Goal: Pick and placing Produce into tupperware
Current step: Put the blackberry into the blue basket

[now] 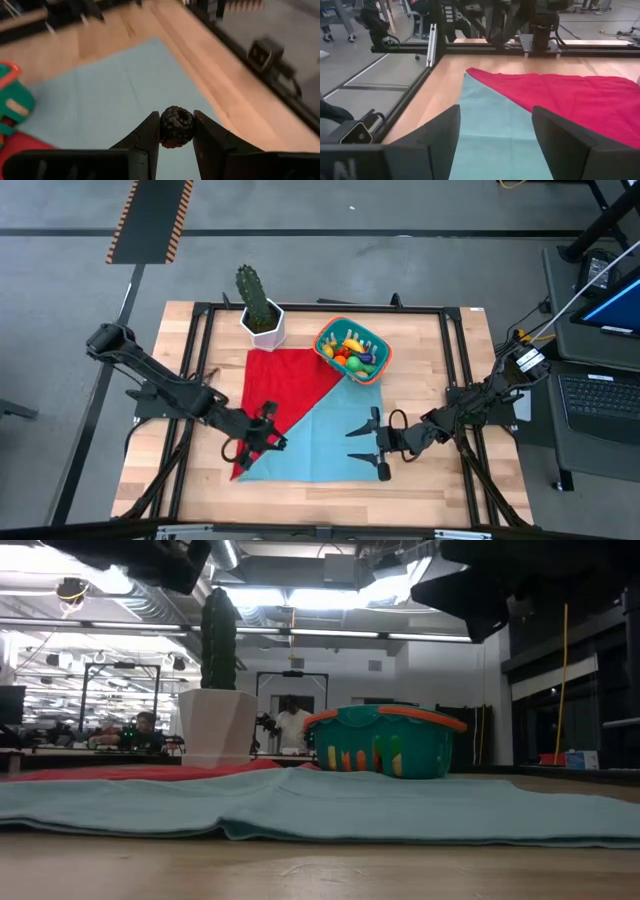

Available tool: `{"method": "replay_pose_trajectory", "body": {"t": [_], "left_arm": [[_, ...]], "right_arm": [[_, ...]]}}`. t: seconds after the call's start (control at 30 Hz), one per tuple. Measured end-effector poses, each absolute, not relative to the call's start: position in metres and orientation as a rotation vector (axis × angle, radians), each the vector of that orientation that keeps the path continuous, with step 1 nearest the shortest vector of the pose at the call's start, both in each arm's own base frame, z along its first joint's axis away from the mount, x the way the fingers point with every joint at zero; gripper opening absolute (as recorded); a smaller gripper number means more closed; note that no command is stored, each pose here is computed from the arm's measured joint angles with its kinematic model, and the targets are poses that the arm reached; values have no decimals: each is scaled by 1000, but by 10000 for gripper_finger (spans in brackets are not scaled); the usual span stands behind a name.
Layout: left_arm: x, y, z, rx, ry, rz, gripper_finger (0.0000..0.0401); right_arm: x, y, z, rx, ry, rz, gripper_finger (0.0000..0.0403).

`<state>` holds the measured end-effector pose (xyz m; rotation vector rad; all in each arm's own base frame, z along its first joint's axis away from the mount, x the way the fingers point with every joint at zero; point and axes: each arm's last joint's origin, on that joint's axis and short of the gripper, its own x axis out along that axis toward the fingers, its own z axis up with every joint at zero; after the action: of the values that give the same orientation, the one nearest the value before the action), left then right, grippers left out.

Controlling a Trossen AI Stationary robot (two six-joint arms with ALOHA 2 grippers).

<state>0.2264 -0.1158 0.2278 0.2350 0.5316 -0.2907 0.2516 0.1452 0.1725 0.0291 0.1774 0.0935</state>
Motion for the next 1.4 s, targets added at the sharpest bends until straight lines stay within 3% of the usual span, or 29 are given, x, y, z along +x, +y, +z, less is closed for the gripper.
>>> {"method": "replay_pose_trajectory", "body": {"t": [0.33,0.6,1.03,1.23,1.4], "left_arm": [[209,-92,193,150,249,-338,84],[210,-74,186,144,217,-189,88],[224,-32,191,94,157,69,87],[236,-10,183,77,125,128,83],[244,10,176,60,87,110,83]], "right_arm": [[245,141,170,6,122,101,248],[245,141,170,64,119,89,248],[243,124,173,-31,64,-484,248],[240,121,174,-42,57,-640,248],[240,120,173,-47,58,-659,248]]}}
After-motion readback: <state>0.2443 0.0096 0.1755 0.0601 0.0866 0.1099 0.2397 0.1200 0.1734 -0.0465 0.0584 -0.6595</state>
